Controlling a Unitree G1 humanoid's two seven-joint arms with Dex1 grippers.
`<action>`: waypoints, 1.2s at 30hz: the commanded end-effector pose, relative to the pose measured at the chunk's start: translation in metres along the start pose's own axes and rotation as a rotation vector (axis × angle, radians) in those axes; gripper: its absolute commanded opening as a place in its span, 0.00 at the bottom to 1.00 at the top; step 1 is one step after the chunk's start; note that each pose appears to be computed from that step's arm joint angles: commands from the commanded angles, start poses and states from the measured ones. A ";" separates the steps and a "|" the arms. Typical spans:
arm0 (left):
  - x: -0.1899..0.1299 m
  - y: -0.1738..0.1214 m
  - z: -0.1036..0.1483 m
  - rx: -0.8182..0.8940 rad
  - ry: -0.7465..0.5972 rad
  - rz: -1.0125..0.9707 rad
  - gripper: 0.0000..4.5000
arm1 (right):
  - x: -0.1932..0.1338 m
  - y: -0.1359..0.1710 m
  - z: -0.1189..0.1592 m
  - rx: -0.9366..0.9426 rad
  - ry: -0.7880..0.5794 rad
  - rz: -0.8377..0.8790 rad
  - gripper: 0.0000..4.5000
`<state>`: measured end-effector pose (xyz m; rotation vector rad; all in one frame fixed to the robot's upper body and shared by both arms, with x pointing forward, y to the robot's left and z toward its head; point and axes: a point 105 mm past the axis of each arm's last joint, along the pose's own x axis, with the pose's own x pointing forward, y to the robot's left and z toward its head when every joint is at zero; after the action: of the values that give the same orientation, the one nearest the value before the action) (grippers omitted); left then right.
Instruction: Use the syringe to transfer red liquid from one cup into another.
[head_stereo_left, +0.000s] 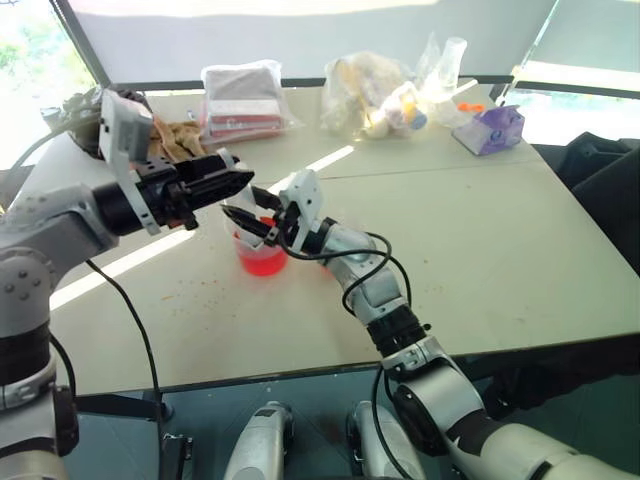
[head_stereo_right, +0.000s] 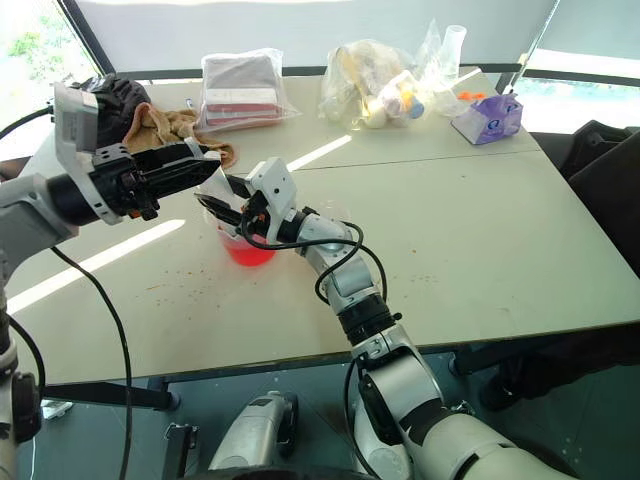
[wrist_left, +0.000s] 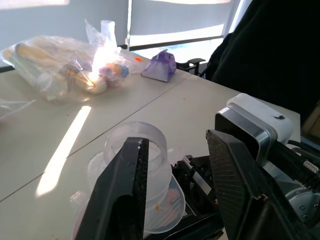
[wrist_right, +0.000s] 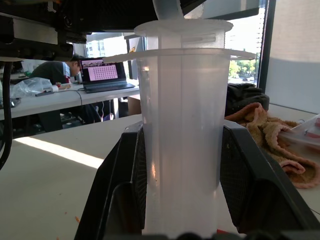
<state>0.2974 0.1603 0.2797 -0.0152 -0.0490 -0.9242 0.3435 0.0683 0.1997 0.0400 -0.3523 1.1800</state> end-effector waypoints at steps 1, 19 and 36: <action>0.003 -0.006 0.002 0.018 -0.006 -0.031 0.19 | 0.006 0.007 0.016 -0.035 -0.047 0.031 0.32; 0.006 -0.010 0.025 0.046 -0.062 -0.039 0.00 | 0.005 0.015 0.005 -0.023 -0.016 0.067 0.32; 0.006 -0.008 0.043 0.085 -0.103 -0.036 0.00 | 0.003 0.022 -0.006 0.011 0.034 0.103 0.32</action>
<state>0.3035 0.1557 0.2881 -0.0349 -0.0407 -0.9311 0.3422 0.0645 0.2004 0.0476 -0.3467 1.1862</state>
